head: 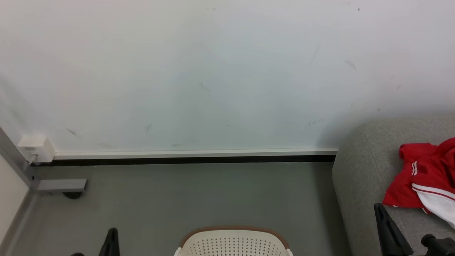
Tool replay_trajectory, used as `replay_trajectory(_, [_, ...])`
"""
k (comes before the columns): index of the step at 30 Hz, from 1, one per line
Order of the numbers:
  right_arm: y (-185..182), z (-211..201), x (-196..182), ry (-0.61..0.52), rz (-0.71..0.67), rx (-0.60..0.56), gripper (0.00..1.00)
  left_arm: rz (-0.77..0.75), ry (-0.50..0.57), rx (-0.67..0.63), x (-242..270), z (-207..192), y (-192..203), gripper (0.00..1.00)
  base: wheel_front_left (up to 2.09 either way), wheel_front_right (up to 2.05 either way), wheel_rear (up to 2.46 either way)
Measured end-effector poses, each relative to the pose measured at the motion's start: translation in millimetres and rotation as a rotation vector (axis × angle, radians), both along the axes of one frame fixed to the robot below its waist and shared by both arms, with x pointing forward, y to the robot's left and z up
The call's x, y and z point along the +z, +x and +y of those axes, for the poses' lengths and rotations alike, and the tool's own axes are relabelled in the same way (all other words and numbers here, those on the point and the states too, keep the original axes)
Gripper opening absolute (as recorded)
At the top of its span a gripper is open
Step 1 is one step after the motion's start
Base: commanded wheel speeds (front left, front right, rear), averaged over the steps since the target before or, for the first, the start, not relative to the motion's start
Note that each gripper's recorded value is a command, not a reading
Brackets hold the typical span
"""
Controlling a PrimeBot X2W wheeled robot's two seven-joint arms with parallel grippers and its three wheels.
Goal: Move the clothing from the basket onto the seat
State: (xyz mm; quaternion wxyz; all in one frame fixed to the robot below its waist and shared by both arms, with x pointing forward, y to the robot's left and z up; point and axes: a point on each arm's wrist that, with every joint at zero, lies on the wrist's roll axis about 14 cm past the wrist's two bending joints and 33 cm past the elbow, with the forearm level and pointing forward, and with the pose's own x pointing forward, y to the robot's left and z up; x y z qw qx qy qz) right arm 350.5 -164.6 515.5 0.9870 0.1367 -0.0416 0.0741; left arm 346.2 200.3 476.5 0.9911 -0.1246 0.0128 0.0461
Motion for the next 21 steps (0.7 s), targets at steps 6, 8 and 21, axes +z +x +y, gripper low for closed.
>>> replay_trajectory(6, [3, -6, -3, 0.11, 0.035, -0.025, 0.0, 0.01, -0.111, 0.015, -1, 2, 2, 0.0, 0.0, 0.0, 0.0])
replay_trajectory(8, [3, -8, -4, 0.142, 0.044, -0.031, 0.0, 0.013, -0.146, 0.019, -2, 2, 3, 0.0, 0.0, 0.0, 0.0])
replay_trajectory(21, [9, -18, -7, 0.343, 0.089, -0.064, 0.0, 0.017, -0.356, 0.035, 0, 4, 9, 0.0, 0.0, 0.0, 0.0])
